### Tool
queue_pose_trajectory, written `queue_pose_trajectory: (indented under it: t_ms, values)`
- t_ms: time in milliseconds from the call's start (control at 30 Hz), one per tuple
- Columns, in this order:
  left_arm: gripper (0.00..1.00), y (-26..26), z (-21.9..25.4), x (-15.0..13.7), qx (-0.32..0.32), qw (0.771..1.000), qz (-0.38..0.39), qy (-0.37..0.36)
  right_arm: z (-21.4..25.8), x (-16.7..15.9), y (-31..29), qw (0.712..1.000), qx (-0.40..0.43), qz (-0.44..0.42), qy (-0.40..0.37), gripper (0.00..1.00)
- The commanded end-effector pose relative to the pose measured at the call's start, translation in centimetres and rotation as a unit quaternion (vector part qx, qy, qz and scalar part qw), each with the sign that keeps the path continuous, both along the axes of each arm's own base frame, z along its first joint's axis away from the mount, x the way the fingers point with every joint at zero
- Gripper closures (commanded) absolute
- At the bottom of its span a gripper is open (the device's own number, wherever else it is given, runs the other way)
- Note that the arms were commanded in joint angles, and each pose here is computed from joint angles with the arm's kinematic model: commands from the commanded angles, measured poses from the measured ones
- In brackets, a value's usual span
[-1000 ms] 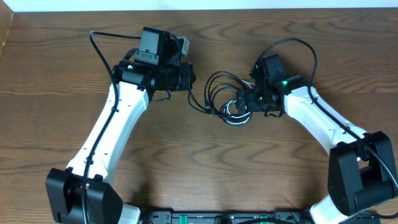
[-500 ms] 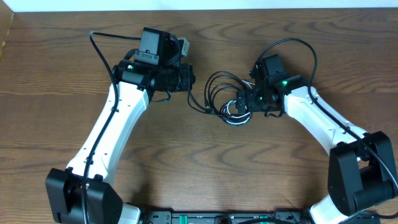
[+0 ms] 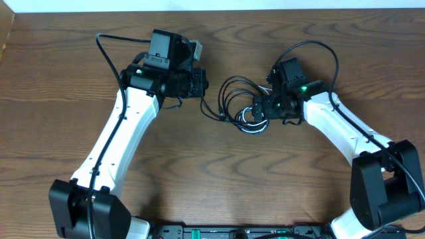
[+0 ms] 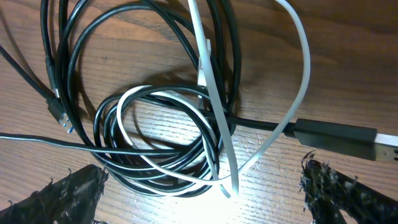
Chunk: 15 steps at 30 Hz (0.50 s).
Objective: Untangle cables
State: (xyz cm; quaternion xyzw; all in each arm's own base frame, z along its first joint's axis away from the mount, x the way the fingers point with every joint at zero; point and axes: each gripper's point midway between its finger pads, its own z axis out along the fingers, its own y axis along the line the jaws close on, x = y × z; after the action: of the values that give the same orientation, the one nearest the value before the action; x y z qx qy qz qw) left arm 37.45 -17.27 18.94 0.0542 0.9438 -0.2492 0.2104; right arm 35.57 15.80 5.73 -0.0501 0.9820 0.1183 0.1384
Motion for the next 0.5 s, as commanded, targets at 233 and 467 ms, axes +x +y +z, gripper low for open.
queue_pose_trajectory:
  t_ms: [233,467]
  values:
    - [0.92,0.3,-0.5,0.0,0.010,1.000,-0.003,0.001,-0.4,-0.2,0.0,1.000,-0.004,-0.001,0.005,0.01]
    - [0.92,0.3,-0.7,-0.2,0.012,1.000,-0.003,0.006,-0.6,0.4,-1.5,0.997,-0.062,0.037,-0.022,0.01]
